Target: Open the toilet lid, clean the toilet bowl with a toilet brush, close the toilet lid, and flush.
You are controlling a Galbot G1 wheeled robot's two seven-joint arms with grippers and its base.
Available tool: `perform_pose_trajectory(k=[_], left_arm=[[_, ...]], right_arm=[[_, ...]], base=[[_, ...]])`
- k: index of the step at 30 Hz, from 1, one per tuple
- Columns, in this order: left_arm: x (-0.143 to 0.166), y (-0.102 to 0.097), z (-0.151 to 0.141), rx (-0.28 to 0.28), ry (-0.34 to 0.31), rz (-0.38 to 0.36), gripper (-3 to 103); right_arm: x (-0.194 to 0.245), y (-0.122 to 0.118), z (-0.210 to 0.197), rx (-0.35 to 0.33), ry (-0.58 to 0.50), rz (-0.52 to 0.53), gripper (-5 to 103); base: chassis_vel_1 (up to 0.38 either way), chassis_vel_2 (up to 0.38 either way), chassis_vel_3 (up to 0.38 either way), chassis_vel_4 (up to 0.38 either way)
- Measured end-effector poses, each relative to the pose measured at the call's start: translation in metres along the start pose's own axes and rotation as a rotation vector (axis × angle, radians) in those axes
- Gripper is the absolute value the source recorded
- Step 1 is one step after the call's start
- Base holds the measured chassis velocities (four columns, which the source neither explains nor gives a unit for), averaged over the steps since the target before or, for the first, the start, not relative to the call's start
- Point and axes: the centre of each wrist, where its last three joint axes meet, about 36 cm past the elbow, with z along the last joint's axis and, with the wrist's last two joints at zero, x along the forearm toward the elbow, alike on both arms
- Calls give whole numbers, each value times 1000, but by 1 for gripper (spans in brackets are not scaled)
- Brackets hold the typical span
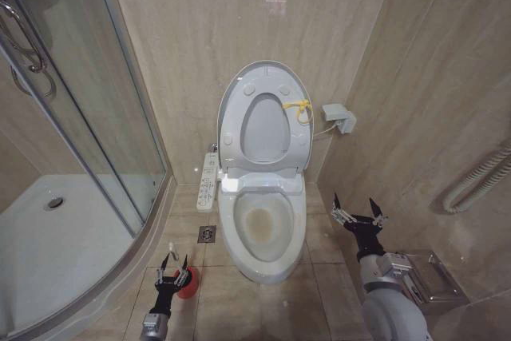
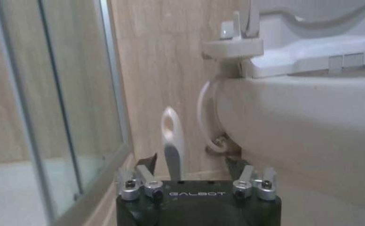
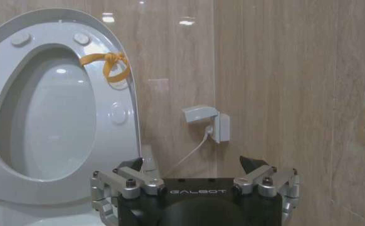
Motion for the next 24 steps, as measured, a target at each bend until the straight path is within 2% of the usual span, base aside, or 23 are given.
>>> perform_pose_trajectory(k=[6,7,8,12,13,16,17,21,22,23,24], left_arm=[[18,3,-26,-29,-52,-58,75],[20,5,-35,-32,-65,-70,98],[20,5,-35,-32,-65,-70,98],[26,10,-78,-31,-123,-105,98],[26,10,-78,-31,-123,-105,98],[29,16,-129,-38,-179,-139,100],[29,16,-129,-38,-179,-139,100],[40,22,-185,-78,-205,-182,100],[44,21,-202,-80,-200,-199,100],[44,21,-202,-80,-200,-199,100],[46,19,-216,-73,-192,-215,100]], right_arm=[[0,0,0,0,0,0,100],[0,0,0,0,0,0,100],[0,0,0,0,0,0,100],[0,0,0,0,0,0,100],[0,0,0,0,0,0,100],[0,0,0,0,0,0,100],[0,0,0,0,0,0,100],[0,0,0,0,0,0,100],[0,0,0,0,0,0,100],[0,0,0,0,0,0,100],[0,0,0,0,0,0,100]], base=[[0,0,0,0],[0,0,0,0],[0,0,0,0],[0,0,0,0],[0,0,0,0],[0,0,0,0],[0,0,0,0],[0,0,0,0],[0,0,0,0],[0,0,0,0],[0,0,0,0]])
